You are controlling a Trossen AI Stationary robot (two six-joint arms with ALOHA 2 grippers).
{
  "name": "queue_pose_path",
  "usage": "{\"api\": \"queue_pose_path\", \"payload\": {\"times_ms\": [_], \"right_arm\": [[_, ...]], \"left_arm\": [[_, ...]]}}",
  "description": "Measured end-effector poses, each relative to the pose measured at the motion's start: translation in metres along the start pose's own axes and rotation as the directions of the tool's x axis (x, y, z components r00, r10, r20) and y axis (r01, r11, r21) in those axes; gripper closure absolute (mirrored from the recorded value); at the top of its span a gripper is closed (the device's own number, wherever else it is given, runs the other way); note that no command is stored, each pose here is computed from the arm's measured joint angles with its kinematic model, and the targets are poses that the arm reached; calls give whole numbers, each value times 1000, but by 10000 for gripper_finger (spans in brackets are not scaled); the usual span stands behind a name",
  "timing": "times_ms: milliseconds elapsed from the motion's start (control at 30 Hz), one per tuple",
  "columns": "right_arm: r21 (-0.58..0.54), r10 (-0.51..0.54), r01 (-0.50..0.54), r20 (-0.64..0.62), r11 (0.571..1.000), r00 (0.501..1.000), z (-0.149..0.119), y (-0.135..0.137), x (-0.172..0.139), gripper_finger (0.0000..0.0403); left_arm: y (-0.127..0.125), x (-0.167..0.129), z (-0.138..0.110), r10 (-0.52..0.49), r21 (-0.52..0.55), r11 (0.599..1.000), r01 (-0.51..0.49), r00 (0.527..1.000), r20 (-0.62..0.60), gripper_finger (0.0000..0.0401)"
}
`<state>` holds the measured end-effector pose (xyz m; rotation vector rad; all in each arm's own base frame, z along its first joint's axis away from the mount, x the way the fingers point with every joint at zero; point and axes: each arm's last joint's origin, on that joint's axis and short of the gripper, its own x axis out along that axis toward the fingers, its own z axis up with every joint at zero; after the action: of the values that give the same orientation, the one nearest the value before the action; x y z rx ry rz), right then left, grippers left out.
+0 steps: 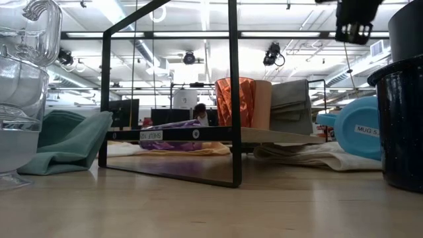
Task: Stack small to large cups/mugs on shelf
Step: Put the blue mug on the shelf
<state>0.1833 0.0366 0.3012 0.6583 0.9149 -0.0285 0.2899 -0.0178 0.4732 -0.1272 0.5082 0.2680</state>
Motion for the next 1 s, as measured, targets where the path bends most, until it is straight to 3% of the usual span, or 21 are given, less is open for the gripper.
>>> {"api": "queue_pose_path", "payload": {"times_ms": [267, 533, 767, 1000], "right_arm": [[-11, 18, -19, -60, 1000, 998, -19, 0, 24, 371], [-47, -9, 4, -110, 999, 994, -23, 3, 39, 341], [-46, -100, 97, -66, 994, 993, -19, -3, 42, 317], [-29, -221, 219, -134, 975, 966, -23, -17, 39, 316]], "left_arm": [[19, -32, 5, 17, 8, 1000, -18, 998, 64, 283], [24, -41, 4, 23, 30, 999, -25, 997, 70, 291], [24, -42, 4, 24, 29, 999, -26, 997, 70, 286], [24, -42, 4, 24, 20, 999, -26, 997, 68, 289]]}}
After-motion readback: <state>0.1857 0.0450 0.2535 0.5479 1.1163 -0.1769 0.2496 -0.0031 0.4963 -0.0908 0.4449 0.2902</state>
